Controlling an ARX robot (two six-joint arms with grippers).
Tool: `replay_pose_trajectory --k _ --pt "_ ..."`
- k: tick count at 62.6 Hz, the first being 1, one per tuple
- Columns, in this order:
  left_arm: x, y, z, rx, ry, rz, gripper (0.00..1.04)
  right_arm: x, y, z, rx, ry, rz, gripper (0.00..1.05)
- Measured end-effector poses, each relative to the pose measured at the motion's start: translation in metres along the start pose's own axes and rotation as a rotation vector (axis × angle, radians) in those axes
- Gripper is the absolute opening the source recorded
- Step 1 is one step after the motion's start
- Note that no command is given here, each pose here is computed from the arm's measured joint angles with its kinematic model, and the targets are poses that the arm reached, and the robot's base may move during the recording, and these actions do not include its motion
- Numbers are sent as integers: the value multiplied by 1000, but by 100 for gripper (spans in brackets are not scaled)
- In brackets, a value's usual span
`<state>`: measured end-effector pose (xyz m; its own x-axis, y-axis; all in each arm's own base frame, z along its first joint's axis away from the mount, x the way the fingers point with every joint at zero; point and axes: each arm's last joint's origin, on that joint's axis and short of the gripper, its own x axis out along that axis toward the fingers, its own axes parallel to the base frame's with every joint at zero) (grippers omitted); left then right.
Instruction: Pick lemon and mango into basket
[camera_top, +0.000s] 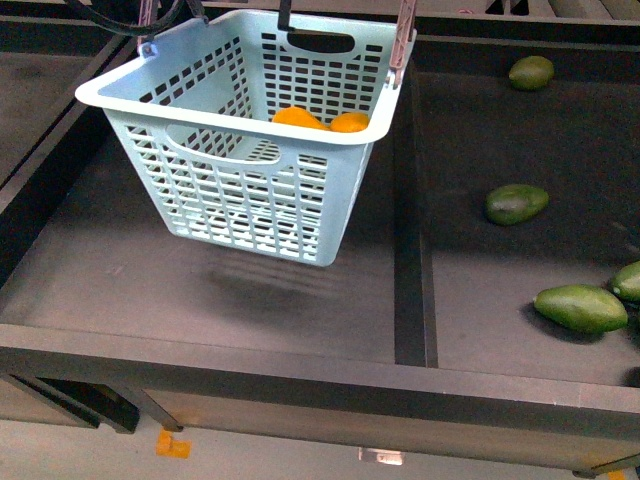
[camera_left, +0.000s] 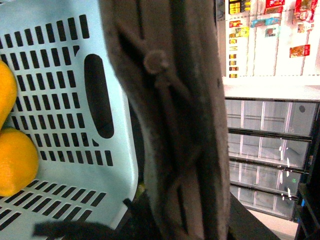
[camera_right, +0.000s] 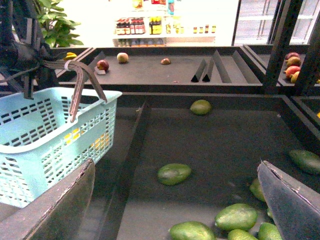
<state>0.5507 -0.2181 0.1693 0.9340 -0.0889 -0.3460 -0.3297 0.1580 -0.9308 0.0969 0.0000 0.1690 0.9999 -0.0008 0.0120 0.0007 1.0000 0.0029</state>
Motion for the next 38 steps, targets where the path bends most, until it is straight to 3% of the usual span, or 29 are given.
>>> replay_pose_trajectory --k 21,26,38 --pt "-9 33 7 33 45 46 10 0 0 0 0 0 1 96" --pt "-18 42 8 26 31 72 29 0 0 0 0 0 1 96" --pt "-34 64 6 -13 -13 91 64 0 0 0 0 0 1 96"
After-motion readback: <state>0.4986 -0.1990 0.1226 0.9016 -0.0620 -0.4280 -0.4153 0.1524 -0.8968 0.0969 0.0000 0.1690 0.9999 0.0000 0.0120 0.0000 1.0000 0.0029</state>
